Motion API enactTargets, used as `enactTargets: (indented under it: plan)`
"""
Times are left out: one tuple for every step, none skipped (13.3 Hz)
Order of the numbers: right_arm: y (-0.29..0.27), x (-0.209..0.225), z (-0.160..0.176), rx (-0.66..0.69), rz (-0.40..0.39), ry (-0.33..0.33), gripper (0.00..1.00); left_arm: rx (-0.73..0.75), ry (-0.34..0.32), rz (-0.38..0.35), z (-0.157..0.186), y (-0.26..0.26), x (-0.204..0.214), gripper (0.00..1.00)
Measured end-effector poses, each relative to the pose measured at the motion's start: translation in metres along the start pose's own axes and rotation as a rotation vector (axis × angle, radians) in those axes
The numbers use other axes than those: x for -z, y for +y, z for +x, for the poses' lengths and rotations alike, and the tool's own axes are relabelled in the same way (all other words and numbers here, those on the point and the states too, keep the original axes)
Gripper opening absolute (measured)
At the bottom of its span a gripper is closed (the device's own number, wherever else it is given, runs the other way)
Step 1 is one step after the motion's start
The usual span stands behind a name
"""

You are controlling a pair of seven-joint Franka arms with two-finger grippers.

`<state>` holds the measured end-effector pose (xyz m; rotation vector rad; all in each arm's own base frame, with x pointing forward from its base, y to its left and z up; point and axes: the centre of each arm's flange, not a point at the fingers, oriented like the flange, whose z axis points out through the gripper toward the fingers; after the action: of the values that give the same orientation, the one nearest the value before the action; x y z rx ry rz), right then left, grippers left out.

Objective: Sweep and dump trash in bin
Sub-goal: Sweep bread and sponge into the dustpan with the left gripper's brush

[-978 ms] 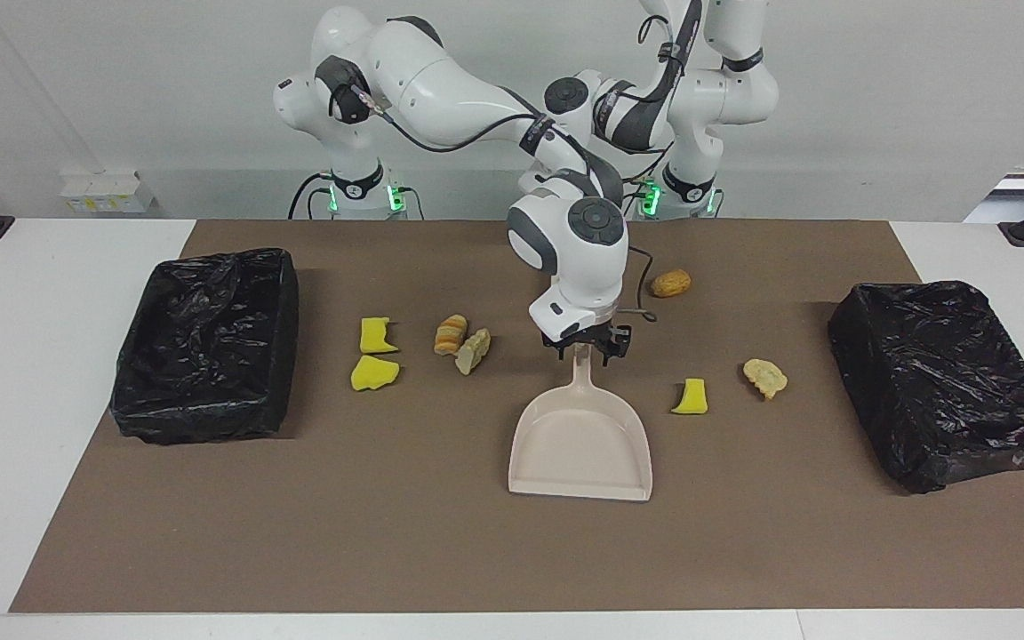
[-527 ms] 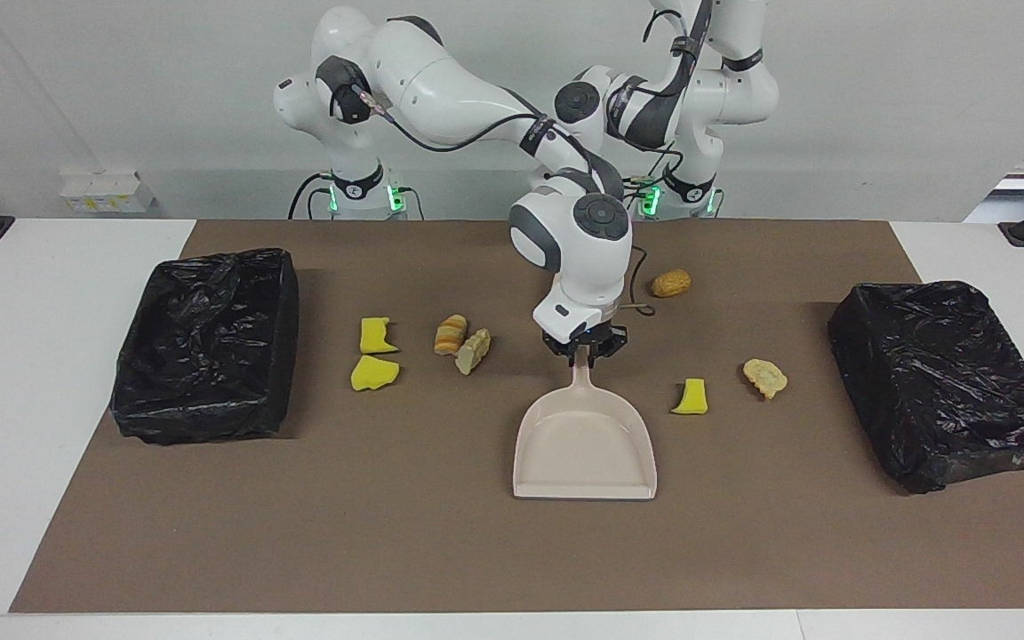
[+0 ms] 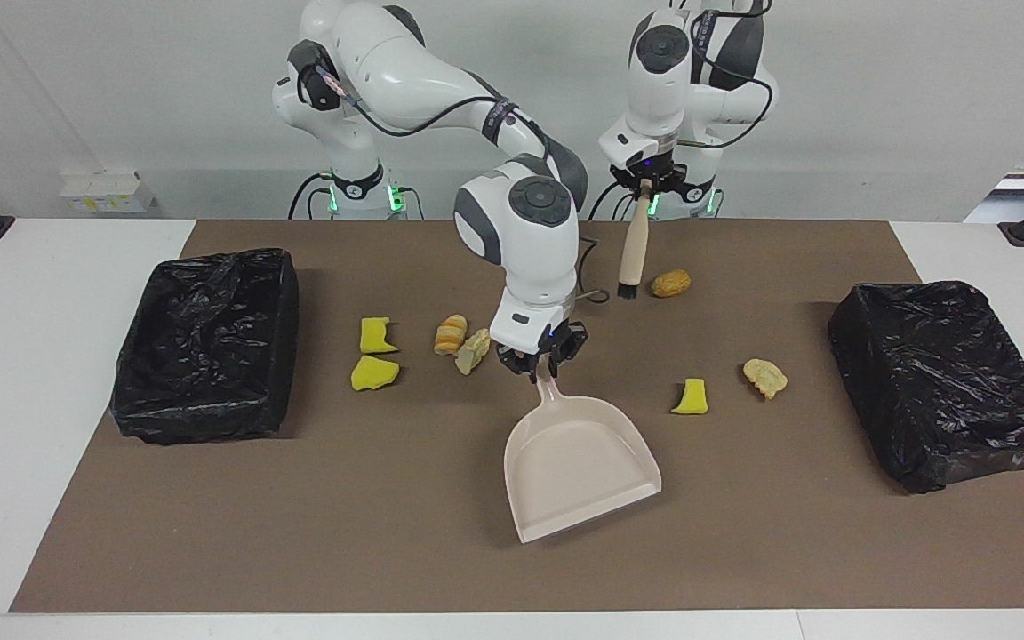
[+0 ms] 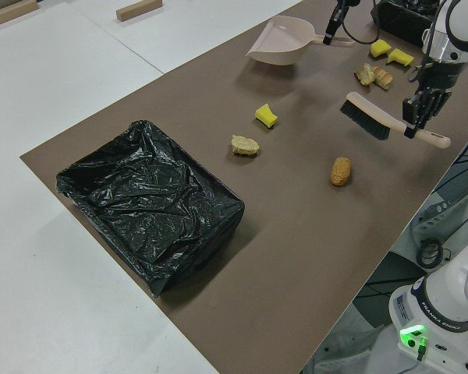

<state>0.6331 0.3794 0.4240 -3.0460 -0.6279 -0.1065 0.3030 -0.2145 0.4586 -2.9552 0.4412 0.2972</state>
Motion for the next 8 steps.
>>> enactTargets:
  plan:
    - [0.011, 0.002, -0.004, 0.105, -0.005, -0.017, 0.32, 0.059, 0.028, -0.018, 0.013, -0.025, -0.002, 0.26]
    - [0.022, 0.004, -0.008, 0.187, -0.008, -0.039, 0.32, 0.114, 0.056, -0.041, 0.026, -0.051, -0.005, 0.26]
    - [0.031, 0.005, -0.012, 0.262, -0.009, -0.066, 0.32, 0.164, 0.086, -0.066, 0.040, -0.080, -0.009, 0.26]
    - [0.038, 0.007, -0.017, 0.344, -0.007, -0.095, 0.32, 0.198, 0.113, -0.075, 0.051, -0.111, -0.014, 0.26]
    - [0.040, 0.009, -0.022, 0.426, -0.004, -0.119, 0.32, 0.214, 0.123, -0.065, 0.060, -0.142, -0.021, 0.26]
    - [0.037, 0.010, -0.028, 0.497, 0.001, -0.140, 0.32, 0.223, 0.116, -0.051, 0.068, -0.170, -0.030, 0.26]
    - [0.029, 0.009, -0.034, 0.556, 0.004, -0.154, 0.32, 0.234, 0.102, -0.044, 0.077, -0.194, -0.040, 0.26]
    - [0.020, 0.008, -0.041, 0.610, -0.001, -0.168, 0.32, 0.244, 0.090, -0.040, 0.086, -0.212, -0.049, 0.26]
